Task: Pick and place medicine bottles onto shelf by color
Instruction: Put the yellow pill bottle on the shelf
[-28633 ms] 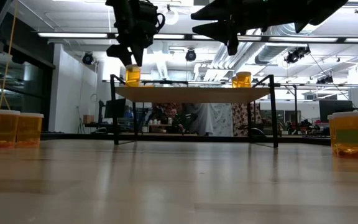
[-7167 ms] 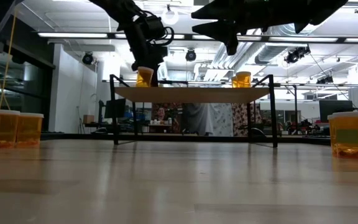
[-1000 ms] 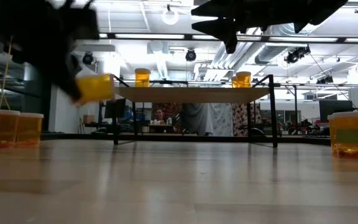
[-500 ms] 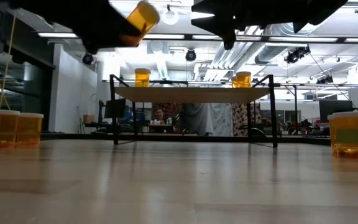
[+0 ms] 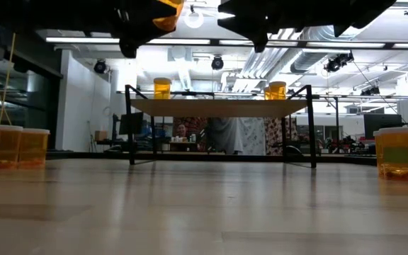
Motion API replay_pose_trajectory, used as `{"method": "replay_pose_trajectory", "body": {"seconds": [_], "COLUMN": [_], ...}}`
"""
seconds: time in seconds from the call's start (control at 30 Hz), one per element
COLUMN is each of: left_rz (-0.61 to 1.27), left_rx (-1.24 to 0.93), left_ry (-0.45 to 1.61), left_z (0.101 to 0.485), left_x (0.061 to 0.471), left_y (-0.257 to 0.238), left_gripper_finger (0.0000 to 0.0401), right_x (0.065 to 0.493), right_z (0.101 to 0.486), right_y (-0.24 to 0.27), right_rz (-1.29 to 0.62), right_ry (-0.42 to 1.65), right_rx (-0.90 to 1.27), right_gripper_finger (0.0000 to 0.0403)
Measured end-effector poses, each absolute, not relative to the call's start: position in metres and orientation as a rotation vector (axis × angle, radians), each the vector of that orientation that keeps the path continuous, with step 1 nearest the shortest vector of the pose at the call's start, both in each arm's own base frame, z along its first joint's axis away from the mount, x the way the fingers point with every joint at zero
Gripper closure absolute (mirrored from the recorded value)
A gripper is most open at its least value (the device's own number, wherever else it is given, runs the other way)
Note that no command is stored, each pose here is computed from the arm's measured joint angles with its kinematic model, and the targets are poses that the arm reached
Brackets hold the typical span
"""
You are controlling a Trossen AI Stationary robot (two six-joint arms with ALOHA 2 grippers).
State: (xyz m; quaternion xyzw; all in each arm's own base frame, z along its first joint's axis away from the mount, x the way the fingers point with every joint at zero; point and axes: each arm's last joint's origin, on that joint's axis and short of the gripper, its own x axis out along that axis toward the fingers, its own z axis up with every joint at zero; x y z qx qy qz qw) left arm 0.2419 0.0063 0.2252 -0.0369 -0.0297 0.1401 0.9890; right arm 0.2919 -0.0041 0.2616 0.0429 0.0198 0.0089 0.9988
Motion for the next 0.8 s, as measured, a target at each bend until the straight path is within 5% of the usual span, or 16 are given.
{"method": "replay_pose_trajectory", "body": {"seconds": [0.27,0.8], "left_rz": [0.262,0.270], "left_rx": [-0.072,-0.071], "left_ry": [-0.045,-0.046], "left_z": [0.224,0.224], "left_x": [0.242,0.242], "left_y": [0.006,0.007], "left_gripper_finger": [0.0215,0.0215], "right_x": [0.293,0.307], "right_z": [0.260,0.251], "right_y": [-0.003,-0.010], "right_rz": [-0.031,-0.146], "right_ry": [0.044,-0.047], "right_rx": [0.069,0.089], "right_gripper_finger": [0.0237,0.0085]}}
